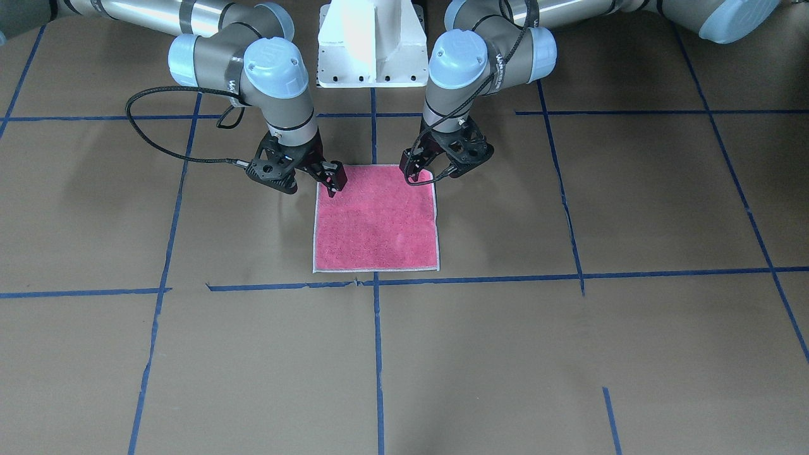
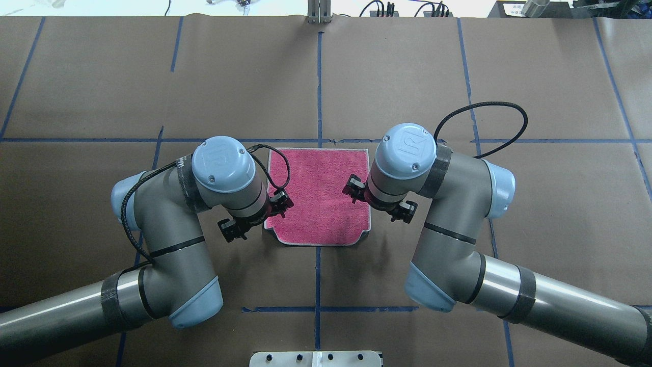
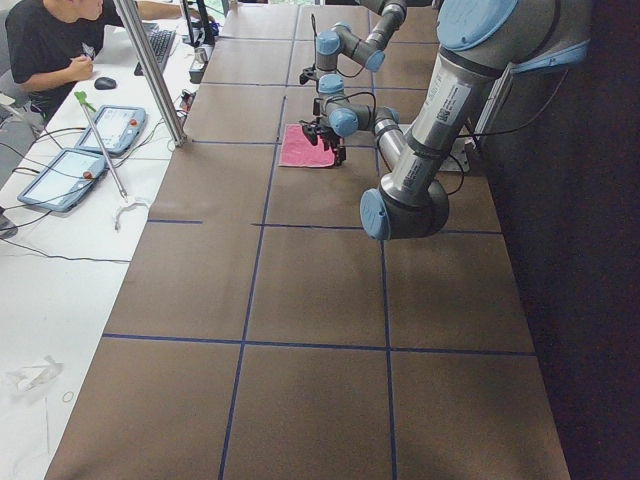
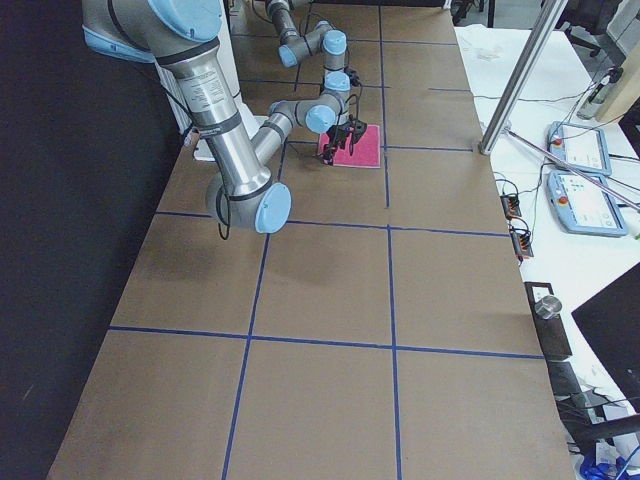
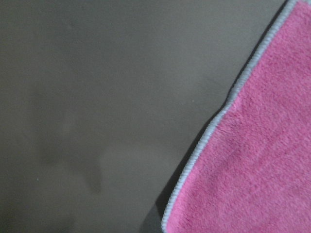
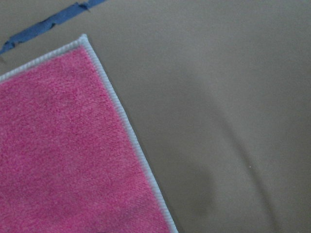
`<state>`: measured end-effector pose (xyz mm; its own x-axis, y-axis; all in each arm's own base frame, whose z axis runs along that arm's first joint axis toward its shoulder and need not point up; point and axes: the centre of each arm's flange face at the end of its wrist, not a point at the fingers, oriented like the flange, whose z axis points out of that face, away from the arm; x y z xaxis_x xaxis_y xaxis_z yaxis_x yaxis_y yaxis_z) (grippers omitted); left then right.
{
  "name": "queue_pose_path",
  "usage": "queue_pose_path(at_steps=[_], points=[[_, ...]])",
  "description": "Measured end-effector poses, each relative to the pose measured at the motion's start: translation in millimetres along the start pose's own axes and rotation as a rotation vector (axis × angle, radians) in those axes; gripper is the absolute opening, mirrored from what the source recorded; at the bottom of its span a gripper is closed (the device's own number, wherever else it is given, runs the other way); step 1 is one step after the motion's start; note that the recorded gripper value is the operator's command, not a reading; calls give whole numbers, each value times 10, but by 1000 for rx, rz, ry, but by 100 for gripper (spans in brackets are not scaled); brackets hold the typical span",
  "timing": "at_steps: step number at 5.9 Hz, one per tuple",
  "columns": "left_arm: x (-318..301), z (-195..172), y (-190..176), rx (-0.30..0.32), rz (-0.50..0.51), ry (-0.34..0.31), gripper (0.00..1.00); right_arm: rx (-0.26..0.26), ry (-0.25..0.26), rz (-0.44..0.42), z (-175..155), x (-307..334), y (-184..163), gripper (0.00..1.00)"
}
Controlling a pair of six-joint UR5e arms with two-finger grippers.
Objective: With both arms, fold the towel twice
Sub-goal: 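Close both grippers on the pink towel's nearer corners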
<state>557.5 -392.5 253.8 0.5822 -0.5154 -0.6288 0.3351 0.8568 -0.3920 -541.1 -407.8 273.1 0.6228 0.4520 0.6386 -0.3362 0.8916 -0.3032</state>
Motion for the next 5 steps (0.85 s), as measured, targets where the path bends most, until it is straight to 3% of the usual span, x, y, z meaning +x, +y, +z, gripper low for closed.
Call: queue_pose_path(at_steps=[5], points=[[-26, 215, 45, -5, 14, -6, 100, -41, 6, 3, 54, 235, 358, 100]])
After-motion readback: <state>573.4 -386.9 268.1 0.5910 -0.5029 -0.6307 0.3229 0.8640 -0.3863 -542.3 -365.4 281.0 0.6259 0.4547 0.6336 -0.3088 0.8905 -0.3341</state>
